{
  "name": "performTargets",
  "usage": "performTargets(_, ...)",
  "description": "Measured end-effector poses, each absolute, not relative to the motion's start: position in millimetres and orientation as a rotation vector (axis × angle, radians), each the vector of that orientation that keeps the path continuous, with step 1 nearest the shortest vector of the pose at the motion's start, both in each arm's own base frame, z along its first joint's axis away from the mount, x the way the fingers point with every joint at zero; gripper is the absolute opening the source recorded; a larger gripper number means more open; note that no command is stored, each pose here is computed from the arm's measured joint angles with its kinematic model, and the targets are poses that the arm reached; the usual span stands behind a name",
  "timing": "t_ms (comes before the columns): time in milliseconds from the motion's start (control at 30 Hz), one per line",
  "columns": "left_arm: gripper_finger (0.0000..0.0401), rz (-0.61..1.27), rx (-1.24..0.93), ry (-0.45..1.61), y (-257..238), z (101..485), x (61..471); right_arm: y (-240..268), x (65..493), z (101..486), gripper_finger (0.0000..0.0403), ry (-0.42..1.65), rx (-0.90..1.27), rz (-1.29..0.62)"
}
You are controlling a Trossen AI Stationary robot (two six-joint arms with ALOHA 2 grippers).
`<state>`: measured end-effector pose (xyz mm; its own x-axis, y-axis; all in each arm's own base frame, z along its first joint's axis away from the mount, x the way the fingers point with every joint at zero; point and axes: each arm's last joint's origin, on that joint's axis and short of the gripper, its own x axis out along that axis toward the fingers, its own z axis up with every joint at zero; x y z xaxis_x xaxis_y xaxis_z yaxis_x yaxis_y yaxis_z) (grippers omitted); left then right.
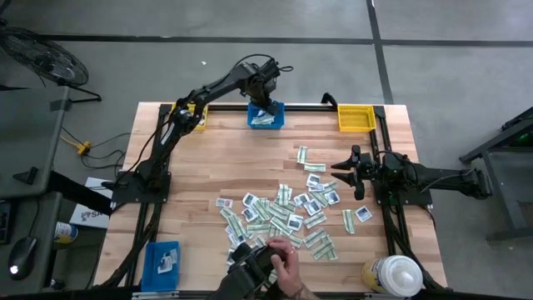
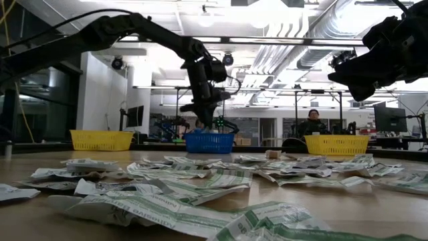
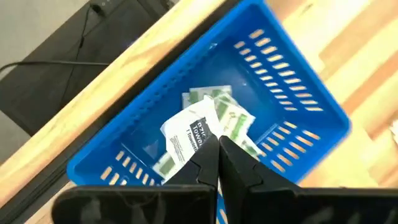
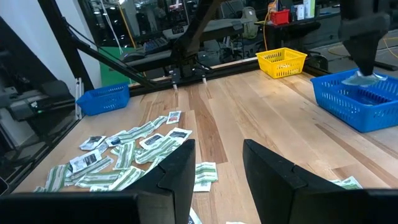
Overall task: Pick & Place First Aid Supplies
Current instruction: Put the gray towelette pack into the left yellow bin
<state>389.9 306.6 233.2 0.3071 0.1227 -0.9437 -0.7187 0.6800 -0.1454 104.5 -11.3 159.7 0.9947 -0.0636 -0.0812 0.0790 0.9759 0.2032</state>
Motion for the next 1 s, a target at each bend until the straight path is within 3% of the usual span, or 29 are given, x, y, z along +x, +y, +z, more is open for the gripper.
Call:
performTargets(500,0.0000,0.706,-0.516,1.311,289.2,282.2,349.5,-11.3,104.5,159.8,0.0129,0.074,0.208,-0.072)
performTargets(1000,0.0000,0.846,-0.588,1.438,309.0,283.4,307.7,-11.2,104.5,159.8,0.0129,0.074,0.208,-0.071)
